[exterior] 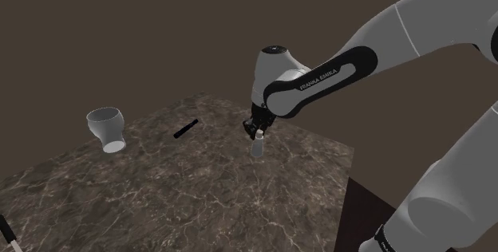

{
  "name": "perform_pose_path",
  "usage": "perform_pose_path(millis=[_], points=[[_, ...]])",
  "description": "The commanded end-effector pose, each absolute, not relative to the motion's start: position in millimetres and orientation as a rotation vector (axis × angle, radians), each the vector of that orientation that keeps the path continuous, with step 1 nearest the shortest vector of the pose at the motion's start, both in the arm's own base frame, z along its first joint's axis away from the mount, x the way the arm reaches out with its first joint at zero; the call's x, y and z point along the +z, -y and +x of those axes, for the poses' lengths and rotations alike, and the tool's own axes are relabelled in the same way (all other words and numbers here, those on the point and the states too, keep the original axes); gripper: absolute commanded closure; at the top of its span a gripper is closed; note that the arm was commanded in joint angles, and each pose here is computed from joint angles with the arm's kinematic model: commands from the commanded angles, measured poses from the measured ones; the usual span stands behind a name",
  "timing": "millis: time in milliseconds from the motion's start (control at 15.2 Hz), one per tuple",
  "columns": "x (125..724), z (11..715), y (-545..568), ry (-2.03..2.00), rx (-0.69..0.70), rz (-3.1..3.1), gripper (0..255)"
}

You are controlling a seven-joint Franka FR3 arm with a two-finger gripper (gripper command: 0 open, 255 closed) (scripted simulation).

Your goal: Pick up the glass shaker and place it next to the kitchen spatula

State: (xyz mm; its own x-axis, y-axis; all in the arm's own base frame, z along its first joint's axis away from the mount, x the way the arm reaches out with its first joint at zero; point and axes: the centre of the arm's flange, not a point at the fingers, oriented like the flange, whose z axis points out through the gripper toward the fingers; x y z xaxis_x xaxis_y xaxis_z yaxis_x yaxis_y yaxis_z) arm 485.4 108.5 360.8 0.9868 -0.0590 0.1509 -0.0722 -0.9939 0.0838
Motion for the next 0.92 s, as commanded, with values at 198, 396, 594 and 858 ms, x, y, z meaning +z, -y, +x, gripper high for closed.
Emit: perform_pose_path(millis=[198, 396, 594, 858], points=[[360.6, 485.3, -108.2, 0.101, 0.226, 3.042, 255], [376.4, 485.3, -108.2, 0.101, 0.226, 3.042, 255], [392.2, 485.3, -108.2, 0.101, 0.226, 3.042, 255], [413.3, 485.3, -108.2, 0.101, 0.226, 3.042, 255]])
